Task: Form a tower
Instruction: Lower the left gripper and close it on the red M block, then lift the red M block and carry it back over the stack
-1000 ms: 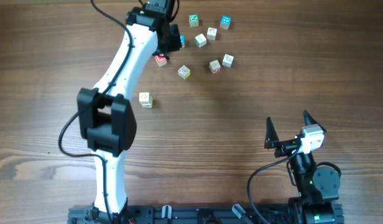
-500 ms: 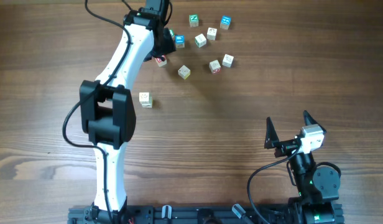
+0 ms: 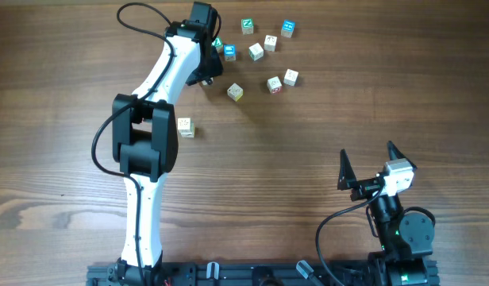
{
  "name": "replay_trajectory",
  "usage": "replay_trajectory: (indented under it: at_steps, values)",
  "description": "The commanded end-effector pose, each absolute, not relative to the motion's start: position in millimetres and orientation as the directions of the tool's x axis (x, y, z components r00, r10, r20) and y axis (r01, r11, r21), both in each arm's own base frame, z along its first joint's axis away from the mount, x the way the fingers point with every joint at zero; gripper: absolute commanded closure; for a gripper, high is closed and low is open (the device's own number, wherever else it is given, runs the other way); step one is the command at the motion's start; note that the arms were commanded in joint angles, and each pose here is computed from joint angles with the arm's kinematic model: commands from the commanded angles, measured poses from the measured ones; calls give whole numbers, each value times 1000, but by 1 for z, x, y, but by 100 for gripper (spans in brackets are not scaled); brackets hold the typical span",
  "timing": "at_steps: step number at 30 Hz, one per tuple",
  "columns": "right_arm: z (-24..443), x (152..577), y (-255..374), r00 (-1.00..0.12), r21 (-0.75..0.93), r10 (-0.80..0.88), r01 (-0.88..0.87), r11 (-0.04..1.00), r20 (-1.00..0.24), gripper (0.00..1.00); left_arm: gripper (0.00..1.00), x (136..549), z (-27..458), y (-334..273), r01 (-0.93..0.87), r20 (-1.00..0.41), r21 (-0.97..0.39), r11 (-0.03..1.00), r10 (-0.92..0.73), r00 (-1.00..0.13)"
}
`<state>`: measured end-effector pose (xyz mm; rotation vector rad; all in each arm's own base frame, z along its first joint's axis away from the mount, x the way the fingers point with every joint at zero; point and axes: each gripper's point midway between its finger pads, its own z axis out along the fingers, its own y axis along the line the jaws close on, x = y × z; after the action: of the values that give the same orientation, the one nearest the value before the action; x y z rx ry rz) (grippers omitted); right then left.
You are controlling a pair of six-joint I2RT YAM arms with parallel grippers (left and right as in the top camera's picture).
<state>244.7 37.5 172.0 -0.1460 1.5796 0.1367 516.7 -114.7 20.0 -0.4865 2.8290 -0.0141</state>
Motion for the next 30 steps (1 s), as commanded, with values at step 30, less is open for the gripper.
replay_trajectory:
  at_steps: [30]
  values:
    - [174,244,39,-1,-19,-20,-191,981,-1000,0,71,397,254,-82,-220,-377,-81,972,-234,-896]
